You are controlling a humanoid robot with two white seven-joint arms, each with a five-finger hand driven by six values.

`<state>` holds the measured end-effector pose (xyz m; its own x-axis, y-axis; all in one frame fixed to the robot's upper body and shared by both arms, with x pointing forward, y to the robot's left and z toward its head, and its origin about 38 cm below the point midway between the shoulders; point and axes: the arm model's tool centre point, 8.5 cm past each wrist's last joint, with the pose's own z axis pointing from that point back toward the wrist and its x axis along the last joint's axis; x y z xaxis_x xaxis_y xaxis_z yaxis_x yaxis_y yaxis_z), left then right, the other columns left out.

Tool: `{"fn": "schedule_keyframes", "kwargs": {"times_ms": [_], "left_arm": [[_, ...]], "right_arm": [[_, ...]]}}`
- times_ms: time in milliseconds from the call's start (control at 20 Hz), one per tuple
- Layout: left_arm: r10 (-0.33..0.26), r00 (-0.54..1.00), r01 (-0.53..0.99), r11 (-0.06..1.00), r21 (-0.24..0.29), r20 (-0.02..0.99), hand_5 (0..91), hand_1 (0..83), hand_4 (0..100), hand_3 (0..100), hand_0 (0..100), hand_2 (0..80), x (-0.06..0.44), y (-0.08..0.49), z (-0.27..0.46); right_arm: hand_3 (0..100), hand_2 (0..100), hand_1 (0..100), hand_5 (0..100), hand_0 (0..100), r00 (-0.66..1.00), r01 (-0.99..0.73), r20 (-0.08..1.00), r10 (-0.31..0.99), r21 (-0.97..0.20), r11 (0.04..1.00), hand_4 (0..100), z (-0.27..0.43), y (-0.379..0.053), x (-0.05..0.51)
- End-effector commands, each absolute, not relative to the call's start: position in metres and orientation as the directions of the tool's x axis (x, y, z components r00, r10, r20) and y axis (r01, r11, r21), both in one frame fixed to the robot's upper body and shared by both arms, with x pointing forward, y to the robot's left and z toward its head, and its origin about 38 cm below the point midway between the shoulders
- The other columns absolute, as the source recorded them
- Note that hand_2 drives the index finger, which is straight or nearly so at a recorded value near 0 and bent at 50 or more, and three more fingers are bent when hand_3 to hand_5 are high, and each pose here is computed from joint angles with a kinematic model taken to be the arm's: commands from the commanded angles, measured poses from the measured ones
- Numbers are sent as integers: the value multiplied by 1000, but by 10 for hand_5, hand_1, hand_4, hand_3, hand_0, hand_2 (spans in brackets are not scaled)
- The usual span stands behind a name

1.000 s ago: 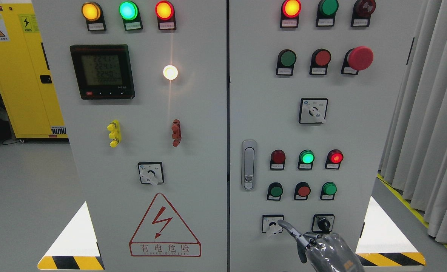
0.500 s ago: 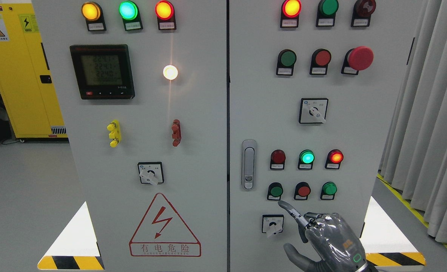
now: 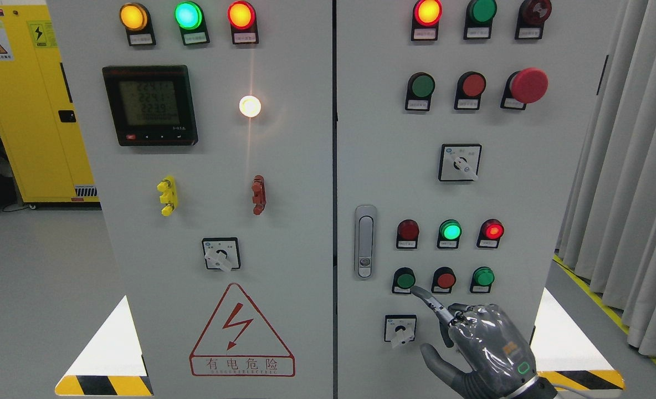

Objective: Press green start button
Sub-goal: 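Press the green push button with the right hand's index finger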

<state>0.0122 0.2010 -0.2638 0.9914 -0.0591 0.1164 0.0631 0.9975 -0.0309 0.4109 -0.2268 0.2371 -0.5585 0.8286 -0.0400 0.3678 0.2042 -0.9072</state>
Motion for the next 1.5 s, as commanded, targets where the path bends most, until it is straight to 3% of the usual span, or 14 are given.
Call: {"fn": "schedule_keyframes", "kwargs": {"times_ms": [0,1450], "left_arm": [[-60,984,66,997,-33,170,0,556,0,0,120,0,39,199,-263],[-60,983,67,997,-31,172,0,556,0,0,120,0,40,200,-263]], "right_arm": [[855,11,699,953,674,-567,333,-31,823,-922,195,833,231,-221,417],[855,0,702,950,741,-544,291,-5,839,-939,183,830,228,-217,431]]}}
